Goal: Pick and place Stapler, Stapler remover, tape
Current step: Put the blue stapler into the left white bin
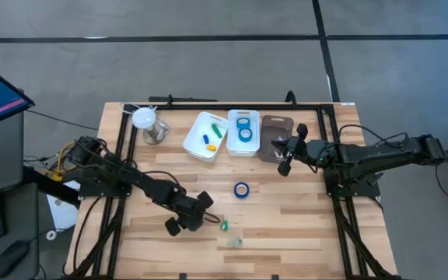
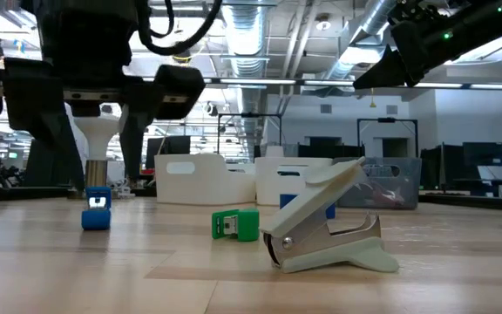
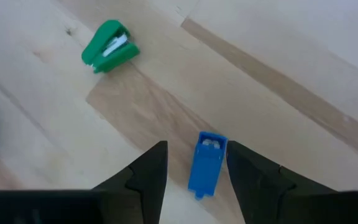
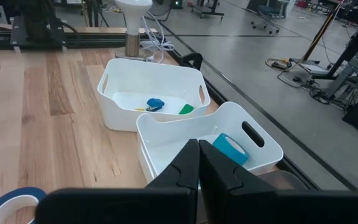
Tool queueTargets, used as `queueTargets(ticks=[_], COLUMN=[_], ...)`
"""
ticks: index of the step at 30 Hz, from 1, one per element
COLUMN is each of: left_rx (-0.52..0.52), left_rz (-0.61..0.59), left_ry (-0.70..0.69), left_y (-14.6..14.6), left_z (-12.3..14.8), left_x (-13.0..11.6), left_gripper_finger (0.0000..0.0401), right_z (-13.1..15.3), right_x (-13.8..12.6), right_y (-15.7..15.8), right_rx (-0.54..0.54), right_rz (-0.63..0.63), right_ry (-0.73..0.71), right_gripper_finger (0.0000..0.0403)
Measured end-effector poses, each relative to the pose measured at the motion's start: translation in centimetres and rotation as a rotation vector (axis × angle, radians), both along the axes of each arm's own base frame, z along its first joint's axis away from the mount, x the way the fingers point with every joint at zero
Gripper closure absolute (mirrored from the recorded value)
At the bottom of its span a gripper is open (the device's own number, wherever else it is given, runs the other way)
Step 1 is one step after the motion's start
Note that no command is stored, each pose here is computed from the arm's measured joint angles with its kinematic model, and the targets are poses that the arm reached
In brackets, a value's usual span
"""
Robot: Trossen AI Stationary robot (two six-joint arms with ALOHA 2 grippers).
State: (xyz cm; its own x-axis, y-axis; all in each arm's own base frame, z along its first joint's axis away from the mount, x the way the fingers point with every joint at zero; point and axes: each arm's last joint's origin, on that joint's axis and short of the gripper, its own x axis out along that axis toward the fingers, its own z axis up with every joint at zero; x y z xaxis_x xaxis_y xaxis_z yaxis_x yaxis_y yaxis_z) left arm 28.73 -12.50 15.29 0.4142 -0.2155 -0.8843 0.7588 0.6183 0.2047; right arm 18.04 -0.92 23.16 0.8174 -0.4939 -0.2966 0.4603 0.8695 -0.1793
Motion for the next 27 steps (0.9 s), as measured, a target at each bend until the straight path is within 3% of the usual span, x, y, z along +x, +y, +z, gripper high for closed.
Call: queueTargets(ticks=[8, 14, 27], left_rx=[-0.003, -0.006, -0.036], left_rz=[-0.011, -0.013, 0.034], left_ry=[0.078, 0.082, 0.091], left_y=[-0.1, -0.2, -0.2], left_z=[-2.3, -2.5, -2.5], left_x=[0.4, 0.4, 0.5], left_gripper_finger=[0.0245, 0.0252, 0.0355], right_z=[0.0, 0.0, 0.0], right_x=[0.0, 0.0, 0.0], right_y=[0.0, 0.0, 0.0], right_rx=[0.000, 0.000, 0.000], right_rz=[0.000, 0.000, 0.000], right_ry=[0.000, 0.000, 0.001], right_gripper_finger=[0.0403, 0.0403, 0.0403])
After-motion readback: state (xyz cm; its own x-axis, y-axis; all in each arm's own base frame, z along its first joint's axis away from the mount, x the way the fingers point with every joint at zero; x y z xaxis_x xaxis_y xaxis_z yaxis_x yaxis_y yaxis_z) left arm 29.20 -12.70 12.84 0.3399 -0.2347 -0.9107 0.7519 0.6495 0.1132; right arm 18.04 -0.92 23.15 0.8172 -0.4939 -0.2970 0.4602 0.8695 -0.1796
